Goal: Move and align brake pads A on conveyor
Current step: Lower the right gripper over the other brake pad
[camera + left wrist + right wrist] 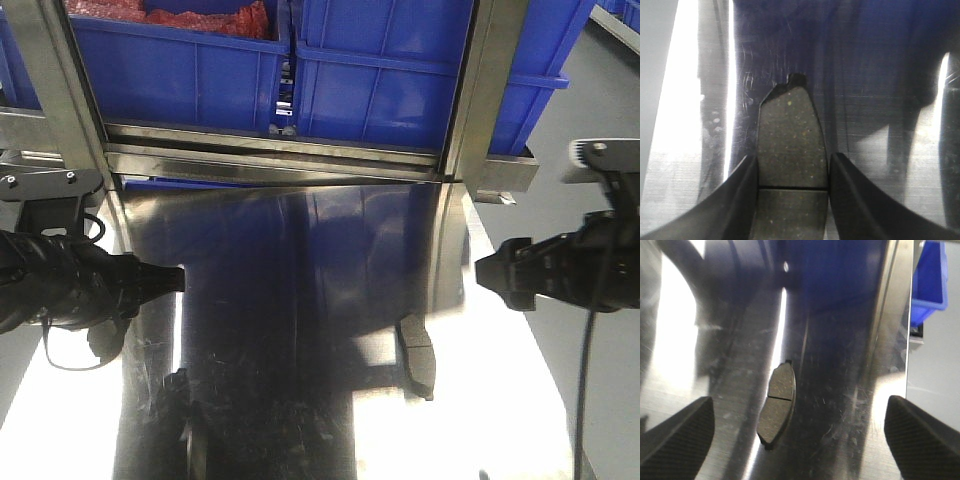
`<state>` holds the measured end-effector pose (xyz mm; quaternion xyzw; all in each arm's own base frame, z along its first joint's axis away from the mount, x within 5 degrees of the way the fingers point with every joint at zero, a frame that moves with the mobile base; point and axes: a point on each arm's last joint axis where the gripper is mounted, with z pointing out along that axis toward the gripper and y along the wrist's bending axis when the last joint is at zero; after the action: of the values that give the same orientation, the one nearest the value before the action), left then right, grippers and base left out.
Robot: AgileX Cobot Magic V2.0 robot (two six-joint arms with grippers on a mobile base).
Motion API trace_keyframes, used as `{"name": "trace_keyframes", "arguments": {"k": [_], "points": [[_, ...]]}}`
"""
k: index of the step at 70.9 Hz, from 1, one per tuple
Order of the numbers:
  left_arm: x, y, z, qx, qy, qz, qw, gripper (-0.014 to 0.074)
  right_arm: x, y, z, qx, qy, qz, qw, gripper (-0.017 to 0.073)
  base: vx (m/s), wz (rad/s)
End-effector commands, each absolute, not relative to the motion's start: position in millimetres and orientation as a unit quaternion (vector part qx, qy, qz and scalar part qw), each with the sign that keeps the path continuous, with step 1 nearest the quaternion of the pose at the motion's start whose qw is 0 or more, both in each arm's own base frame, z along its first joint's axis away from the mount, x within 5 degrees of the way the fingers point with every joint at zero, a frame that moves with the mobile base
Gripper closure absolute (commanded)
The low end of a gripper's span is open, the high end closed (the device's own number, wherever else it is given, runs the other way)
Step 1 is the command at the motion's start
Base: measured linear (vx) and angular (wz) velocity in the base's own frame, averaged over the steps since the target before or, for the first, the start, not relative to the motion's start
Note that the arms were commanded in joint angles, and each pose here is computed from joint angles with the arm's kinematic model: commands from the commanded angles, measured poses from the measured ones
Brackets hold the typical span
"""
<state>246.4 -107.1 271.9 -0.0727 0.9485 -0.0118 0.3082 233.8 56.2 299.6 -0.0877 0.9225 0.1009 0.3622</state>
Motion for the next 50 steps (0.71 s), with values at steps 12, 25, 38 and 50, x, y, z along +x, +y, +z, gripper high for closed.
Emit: {"name": "trace_keyframes", "arguments": {"k": [12,25,38,50], "points": [[246.5,-108.5,290.5,-0.064,0.935,-0.034,0.348,0.0490,261.1,116.3,288.2,-0.088,0.934,0.041,0.343,-0.0066,0.00,0.00],[246.5,-108.5,290.5,-0.064,0.935,-0.034,0.348,0.0490,278.1,136.0,260.4,-0.050,0.950,0.000,0.309,-0.0037,0.00,0.00],[246.5,-108.5,290.5,-0.064,0.935,-0.034,0.348,0.0490,289.0,146.1,226.8,-0.061,0.963,-0.005,0.264,0.0008,0.00,0.00],[246.5,-108.5,290.5,-0.064,0.935,-0.034,0.348,0.0490,298.2,154.1,202.6,-0.069,0.966,0.000,0.249,0.0039,0.00,0.00]]}}
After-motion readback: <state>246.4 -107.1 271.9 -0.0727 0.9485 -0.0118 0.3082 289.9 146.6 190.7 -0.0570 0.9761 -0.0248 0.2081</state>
